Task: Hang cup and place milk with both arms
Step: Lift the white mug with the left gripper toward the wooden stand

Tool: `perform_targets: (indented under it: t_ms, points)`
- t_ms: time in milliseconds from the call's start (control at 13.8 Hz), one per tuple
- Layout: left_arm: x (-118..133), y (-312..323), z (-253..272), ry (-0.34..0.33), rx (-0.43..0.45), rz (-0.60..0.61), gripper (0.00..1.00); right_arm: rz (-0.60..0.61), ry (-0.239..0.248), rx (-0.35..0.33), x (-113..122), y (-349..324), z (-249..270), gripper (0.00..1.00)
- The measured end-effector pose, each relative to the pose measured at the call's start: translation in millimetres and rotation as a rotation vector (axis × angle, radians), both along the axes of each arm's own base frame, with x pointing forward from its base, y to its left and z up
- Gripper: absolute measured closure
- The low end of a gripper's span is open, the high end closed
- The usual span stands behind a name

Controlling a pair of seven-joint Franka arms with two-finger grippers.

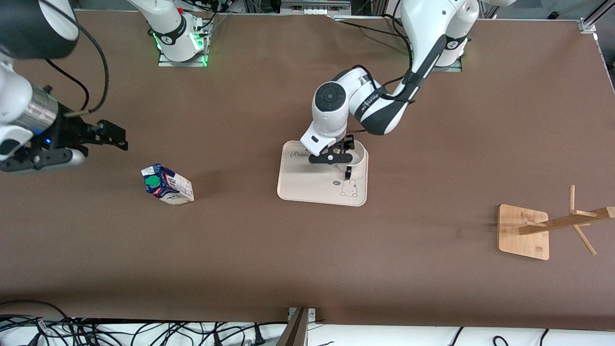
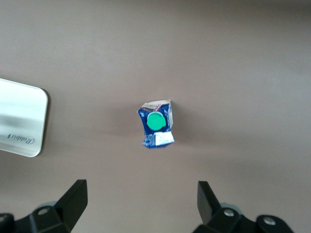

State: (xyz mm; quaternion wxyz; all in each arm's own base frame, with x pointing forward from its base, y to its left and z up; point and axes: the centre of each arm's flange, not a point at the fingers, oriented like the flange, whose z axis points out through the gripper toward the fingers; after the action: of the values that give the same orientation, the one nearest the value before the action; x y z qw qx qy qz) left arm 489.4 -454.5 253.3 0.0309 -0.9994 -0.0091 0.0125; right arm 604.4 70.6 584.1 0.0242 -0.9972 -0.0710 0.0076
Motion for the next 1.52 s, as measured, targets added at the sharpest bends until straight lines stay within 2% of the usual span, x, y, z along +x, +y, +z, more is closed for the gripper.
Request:
perform_targets:
  t_ms: [72,145,217,289,506,795,867,1157,1373,1518]
  points:
    - [0.2,3.0,-3.0,-0.008,0.016,-0.01,0.0,-0.003,0.005,-0.002,-7.3,0.9,8.9,0.0]
    - [-0.1,6.3,-7.2,-0.006,0.026,-0.011,0.06,-0.005,0.013,-0.002,-12.3,1.5,13.8,0.0]
    - [-1.4,8.8,-12.4,0.001,0.035,-0.014,0.07,-0.008,0.016,-0.003,-13.5,1.8,14.8,0.0]
    - [-3.4,10.7,-18.6,0.006,0.046,-0.023,0.11,-0.011,0.018,-0.003,-13.2,1.8,13.8,0.0]
    - [-4.6,11.6,-24.0,0.008,0.057,-0.042,0.46,-0.015,0.019,-0.003,-12.4,2.3,12.1,0.0]
    - [-5.9,8.3,-22.1,0.006,0.051,-0.046,0.88,-0.038,-0.039,0.004,-7.2,7.4,20.6,0.0]
    - [-5.2,7.7,-20.8,0.007,0.046,-0.041,0.94,-0.038,-0.04,0.002,-7.0,7.2,20.5,0.0]
    - [6.6,5.0,5.5,-0.028,0.016,-0.018,0.93,-0.044,-0.033,-0.009,-3.9,2.7,15.1,0.0]
    - [34.5,16.4,80.5,-0.077,0.022,0.032,0.93,-0.021,-0.034,-0.024,-3.0,1.4,13.6,0.0]
    - [61.2,40.0,144.4,-0.087,0.051,0.098,0.93,-0.014,-0.033,-0.026,-2.4,0.0,12.7,0.0]
